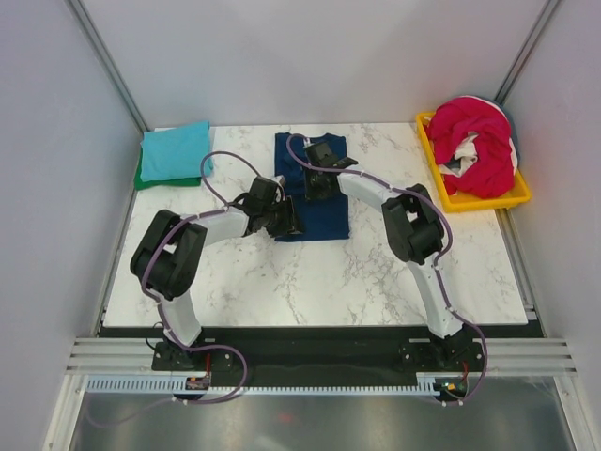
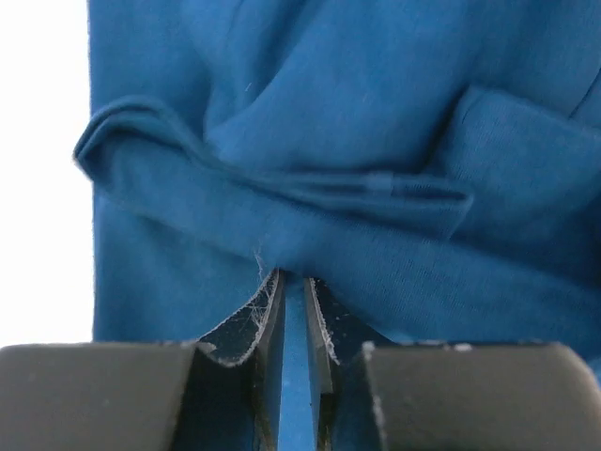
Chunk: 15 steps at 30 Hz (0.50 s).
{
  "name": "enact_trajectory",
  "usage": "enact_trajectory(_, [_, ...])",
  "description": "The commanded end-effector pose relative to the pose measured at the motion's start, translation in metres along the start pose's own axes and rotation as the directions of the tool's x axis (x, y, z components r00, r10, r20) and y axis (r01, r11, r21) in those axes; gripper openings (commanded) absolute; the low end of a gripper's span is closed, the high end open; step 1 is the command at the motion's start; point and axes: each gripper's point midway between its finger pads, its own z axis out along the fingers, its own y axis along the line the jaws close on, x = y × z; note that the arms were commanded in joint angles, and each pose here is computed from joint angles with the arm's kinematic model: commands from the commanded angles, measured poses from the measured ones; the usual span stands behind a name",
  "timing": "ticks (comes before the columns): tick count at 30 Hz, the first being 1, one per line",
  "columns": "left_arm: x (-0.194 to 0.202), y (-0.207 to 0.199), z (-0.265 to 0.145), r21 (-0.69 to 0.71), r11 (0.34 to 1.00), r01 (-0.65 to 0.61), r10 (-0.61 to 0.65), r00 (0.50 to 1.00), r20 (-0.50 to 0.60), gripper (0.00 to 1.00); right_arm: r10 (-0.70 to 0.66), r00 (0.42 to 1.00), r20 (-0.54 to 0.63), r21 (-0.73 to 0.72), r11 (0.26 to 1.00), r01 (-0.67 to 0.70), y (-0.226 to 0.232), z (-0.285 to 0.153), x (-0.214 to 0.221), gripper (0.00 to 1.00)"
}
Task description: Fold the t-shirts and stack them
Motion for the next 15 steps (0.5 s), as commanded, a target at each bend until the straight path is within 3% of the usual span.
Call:
enact_trajectory(1, [0.005,0.01,0.01,-0.022,1.0,0.008,-0.008,1.0,0.018,0.5,-0.04,0.998,0.055,0.048,0.998,0.037,-0.006,0.0,-0.028,0.2])
enact_trajectory(9, [0.037,0.034,0.014,-0.052,0.998,0.019,-0.02,0.999,-0.026,0.47,-0.064,0.994,0.09,0.123,0.991,0.052,-0.031,0.02,-0.057,0.22])
enact_trajectory(12, [0.04,0.032,0.011,-0.034,0.999,0.003,-0.004,1.0,-0.025,0.46,-0.084,0.984,0.16,0.136,0.989,0.062,-0.036,0.032,-0.087,0.24])
enact_trajectory(13, [0.042,0.032,0.011,-0.029,1.0,0.002,-0.003,0.999,-0.032,0.45,-0.085,0.964,0.251,0.132,0.99,0.053,-0.031,0.021,-0.123,0.25])
enact_trajectory(15, [0.043,0.031,0.011,-0.024,1.0,-0.003,0.003,0.999,-0.034,0.45,-0.084,0.939,0.334,0.121,0.992,0.046,-0.03,0.02,-0.151,0.3])
